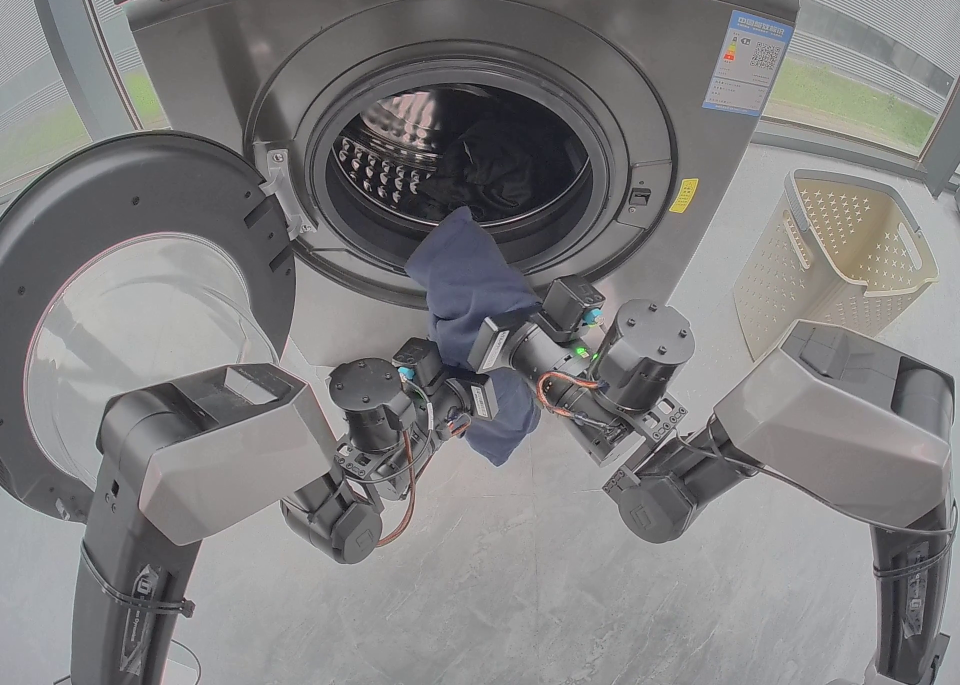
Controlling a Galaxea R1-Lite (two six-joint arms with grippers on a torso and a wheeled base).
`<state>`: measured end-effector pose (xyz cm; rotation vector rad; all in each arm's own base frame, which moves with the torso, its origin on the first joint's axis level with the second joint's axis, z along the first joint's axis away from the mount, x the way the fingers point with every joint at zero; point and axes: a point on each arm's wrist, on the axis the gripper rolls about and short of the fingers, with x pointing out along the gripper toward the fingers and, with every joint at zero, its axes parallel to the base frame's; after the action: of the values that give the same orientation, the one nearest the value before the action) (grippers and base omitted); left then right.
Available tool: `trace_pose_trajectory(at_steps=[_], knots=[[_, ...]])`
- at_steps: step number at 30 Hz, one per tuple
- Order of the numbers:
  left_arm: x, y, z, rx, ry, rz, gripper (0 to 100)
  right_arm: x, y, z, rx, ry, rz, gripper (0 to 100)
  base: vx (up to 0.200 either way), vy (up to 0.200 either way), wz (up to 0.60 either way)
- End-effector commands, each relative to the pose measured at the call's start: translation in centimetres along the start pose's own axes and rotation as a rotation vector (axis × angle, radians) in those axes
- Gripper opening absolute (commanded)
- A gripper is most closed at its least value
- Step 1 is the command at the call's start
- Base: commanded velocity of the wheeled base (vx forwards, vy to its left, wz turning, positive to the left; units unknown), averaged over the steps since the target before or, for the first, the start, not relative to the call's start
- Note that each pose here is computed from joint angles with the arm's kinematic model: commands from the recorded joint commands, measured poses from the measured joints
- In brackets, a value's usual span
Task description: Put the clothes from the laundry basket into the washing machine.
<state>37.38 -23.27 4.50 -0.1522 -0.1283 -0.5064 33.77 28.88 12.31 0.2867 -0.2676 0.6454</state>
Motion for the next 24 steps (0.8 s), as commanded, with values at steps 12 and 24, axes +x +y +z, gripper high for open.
trace_pose_trajectory(at_steps=[12,24], knots=[[-2.2,0.6,8.5,-0.001,-0.129,0.019,0,-1.9,-2.8,2.2,-0.026,0.007,-0.068,0,0.000,0.000,0.00],[-3.9,0.2,10.9,-0.006,-0.154,0.010,0,-2.5,-3.0,1.2,-0.030,0.043,-0.105,0,0.000,0.000,0.00]])
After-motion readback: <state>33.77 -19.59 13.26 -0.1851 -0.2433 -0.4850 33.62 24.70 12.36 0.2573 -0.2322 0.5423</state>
